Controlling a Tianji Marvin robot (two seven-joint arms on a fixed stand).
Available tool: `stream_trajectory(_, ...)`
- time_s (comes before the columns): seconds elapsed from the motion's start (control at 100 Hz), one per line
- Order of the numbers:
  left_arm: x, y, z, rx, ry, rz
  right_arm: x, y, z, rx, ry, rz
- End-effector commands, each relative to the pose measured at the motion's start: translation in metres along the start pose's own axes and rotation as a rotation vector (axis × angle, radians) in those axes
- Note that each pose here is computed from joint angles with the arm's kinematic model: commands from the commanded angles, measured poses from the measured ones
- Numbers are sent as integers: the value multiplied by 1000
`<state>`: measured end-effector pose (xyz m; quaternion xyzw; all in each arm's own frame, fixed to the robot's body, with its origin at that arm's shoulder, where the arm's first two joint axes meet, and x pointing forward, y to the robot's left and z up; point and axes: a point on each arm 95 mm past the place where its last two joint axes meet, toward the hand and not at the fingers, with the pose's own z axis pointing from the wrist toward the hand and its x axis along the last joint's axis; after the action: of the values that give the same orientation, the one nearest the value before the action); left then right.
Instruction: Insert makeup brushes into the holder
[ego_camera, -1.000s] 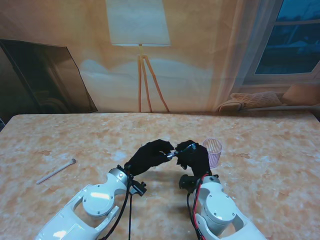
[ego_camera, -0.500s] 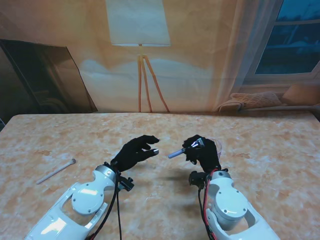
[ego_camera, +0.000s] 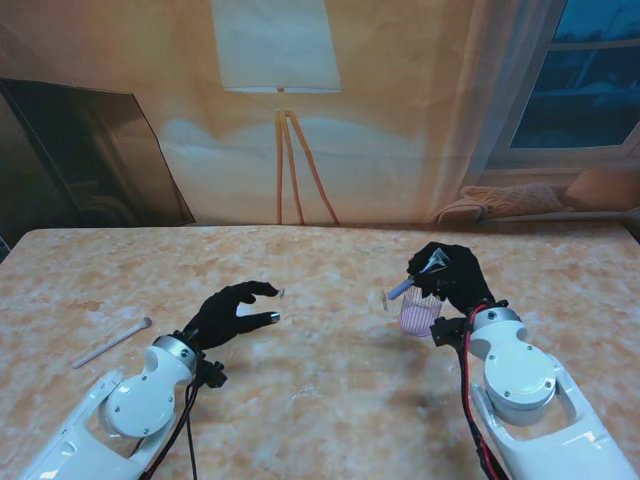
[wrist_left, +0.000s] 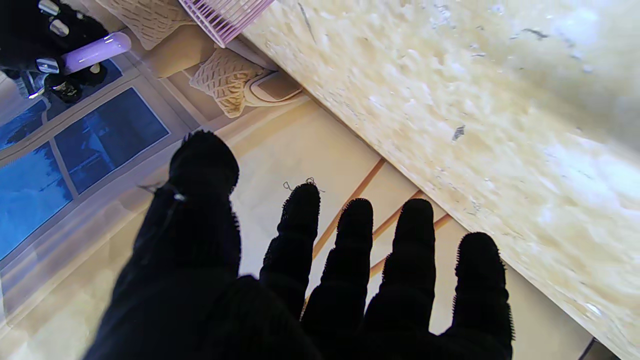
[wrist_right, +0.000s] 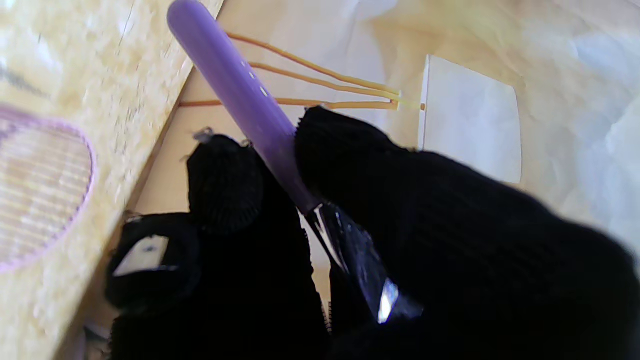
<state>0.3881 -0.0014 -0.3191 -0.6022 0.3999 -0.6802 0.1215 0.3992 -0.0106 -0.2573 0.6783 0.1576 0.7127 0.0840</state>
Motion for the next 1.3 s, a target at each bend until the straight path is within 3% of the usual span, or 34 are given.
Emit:
stream_trajectory(0.0, -5, 5, -4, -22, -20, 6, 3, 11, 4, -6, 4, -15)
stream_trajectory(0.2, -7, 7, -6, -28, -35, 6, -4, 31, 16, -20, -35, -110)
stream_trajectory(0.48, -8, 7, -8, -28, -49, -5, -16, 42, 36, -1, -90, -234)
stream_trajectory(0.68, -10, 7, -8, -35, -55, 0, -27, 41, 49, 9, -80, -325)
stream_trajectory(0.86, -10, 4, -8, -49, -49, 26, -35, 34, 56, 20, -92, -319)
stream_trajectory(1.29, -10, 3, -6, -46, -52, 21, -41, 26, 61, 53, -88, -418)
